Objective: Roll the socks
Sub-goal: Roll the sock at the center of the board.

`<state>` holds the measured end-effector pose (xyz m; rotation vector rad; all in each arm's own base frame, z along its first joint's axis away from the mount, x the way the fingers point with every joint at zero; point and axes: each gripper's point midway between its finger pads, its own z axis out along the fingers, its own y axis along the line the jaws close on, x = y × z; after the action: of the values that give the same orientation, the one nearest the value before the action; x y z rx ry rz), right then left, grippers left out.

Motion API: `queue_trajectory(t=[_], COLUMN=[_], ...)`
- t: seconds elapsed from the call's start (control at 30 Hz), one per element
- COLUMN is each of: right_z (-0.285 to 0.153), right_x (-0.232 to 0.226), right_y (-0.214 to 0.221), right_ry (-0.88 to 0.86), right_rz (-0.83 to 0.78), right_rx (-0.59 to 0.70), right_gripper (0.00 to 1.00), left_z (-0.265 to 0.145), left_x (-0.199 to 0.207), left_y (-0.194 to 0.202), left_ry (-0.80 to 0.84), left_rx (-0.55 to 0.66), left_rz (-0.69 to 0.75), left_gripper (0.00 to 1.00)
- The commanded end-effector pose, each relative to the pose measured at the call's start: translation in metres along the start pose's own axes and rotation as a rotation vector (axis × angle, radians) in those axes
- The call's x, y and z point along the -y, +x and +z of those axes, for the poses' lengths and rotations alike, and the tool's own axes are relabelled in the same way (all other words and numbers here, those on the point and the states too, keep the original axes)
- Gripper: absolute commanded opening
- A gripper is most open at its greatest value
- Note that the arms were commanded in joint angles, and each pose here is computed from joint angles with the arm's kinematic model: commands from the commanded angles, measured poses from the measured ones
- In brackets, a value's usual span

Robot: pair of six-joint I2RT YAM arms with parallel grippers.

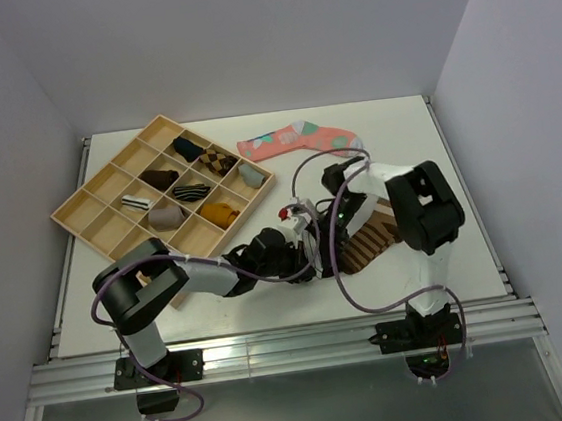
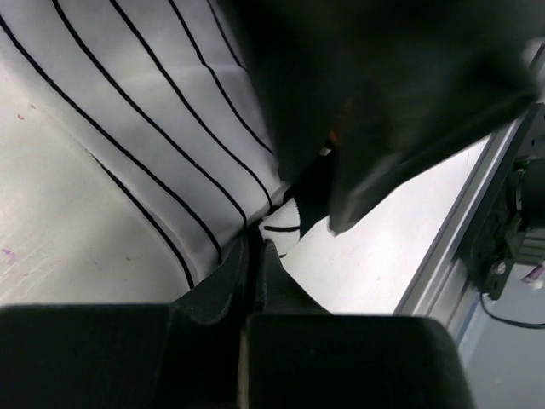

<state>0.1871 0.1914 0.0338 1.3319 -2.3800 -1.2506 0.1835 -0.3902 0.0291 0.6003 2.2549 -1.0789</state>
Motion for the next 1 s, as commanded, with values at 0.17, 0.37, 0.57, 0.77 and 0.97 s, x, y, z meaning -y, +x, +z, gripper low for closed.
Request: queue_trajectory(t=[0.17,0.37,0.57,0.77,0.97], right_z=[-0.057,-0.065,-0.067,-0.036,-0.007], right_x=[0.007,0.016,0.008,-0.02,-0.031], right_y=[-0.014,-0.005,-0.014,-0.023,-0.018], right_ry=[0.26,0.454,0.652,0.656,0.607], right_rz=[-0.179,-0.313,-0.508,-0.744,-0.841], right_rx=[0.212,0.26,0.286,0.265,0.192], right_gripper=[0.46,0.47,0.48,0.5,0.49], left_z=[-0.02,-0.03,-0.032,-0.029,-0.027], left_x=[-0.003,-0.003,0.007,0.014,0.012], left_y=[0.018,0.017,0.015,-0.001,-0.006], left_ry=[-0.023,-0.027,-0.043,-0.027,-0.013], left_rx=[-0.166,-0.274,-0.402,-0.437,-0.467], left_rz=[-0.262,-0.425,-0.559,-0.633,-0.674], left_gripper=[0.0,0.0,0.0,0.0,0.0])
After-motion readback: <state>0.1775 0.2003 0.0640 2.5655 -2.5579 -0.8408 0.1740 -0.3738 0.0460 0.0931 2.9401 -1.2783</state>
